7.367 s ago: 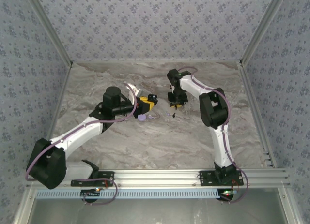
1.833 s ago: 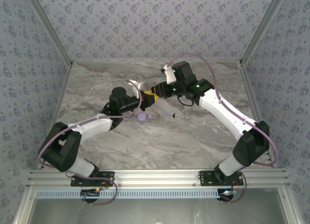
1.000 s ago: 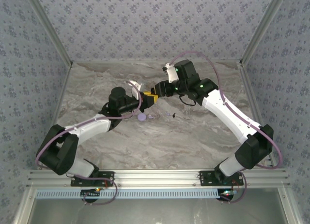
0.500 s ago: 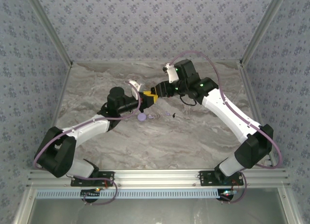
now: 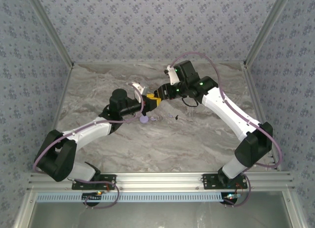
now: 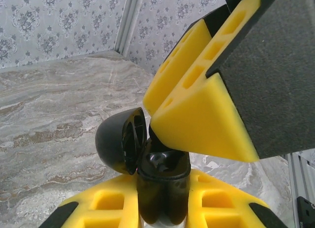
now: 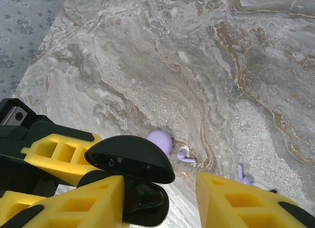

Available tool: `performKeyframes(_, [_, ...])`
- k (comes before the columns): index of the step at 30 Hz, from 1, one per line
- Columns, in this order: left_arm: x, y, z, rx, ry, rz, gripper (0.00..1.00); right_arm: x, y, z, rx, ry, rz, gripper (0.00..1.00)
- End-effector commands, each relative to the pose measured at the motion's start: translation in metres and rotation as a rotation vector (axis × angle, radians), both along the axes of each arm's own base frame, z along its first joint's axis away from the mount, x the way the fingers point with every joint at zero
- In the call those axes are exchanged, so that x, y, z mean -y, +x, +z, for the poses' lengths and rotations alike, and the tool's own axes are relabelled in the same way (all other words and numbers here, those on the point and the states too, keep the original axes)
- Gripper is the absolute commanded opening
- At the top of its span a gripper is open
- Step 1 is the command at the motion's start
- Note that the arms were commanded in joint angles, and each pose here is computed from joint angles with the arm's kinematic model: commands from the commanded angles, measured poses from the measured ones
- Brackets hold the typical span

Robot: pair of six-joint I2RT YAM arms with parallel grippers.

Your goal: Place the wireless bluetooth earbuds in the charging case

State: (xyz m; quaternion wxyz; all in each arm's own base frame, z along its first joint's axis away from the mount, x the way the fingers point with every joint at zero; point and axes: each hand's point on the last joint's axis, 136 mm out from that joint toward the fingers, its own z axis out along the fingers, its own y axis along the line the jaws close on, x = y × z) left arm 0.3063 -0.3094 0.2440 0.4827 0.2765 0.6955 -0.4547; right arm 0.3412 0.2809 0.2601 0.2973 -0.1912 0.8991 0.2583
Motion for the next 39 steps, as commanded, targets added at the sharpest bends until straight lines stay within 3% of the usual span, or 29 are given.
performKeyframes(1, [0.001,-0.004,0.028,0.078,-0.029,-0.015,0.19,0.004,0.001,0.002,-0.003,-0.036,-0.018,0.44])
performKeyframes(13, [-0.003,0.000,0.018,0.065,0.015,0.018,0.19,-0.001,-0.005,0.025,0.047,0.024,0.013,0.50])
performKeyframes(19, [-0.008,0.001,0.014,0.057,0.046,0.047,0.19,0.029,0.009,0.013,0.036,-0.045,-0.116,0.50])
performKeyframes(27, [-0.016,-0.005,0.013,0.062,0.095,0.057,0.19,0.079,0.012,-0.037,-0.104,-0.129,-0.255,0.49])
performKeyframes(39, [-0.023,-0.017,0.015,0.047,0.140,0.042,0.19,0.092,-0.009,-0.132,-0.351,-0.230,-0.285,0.43])
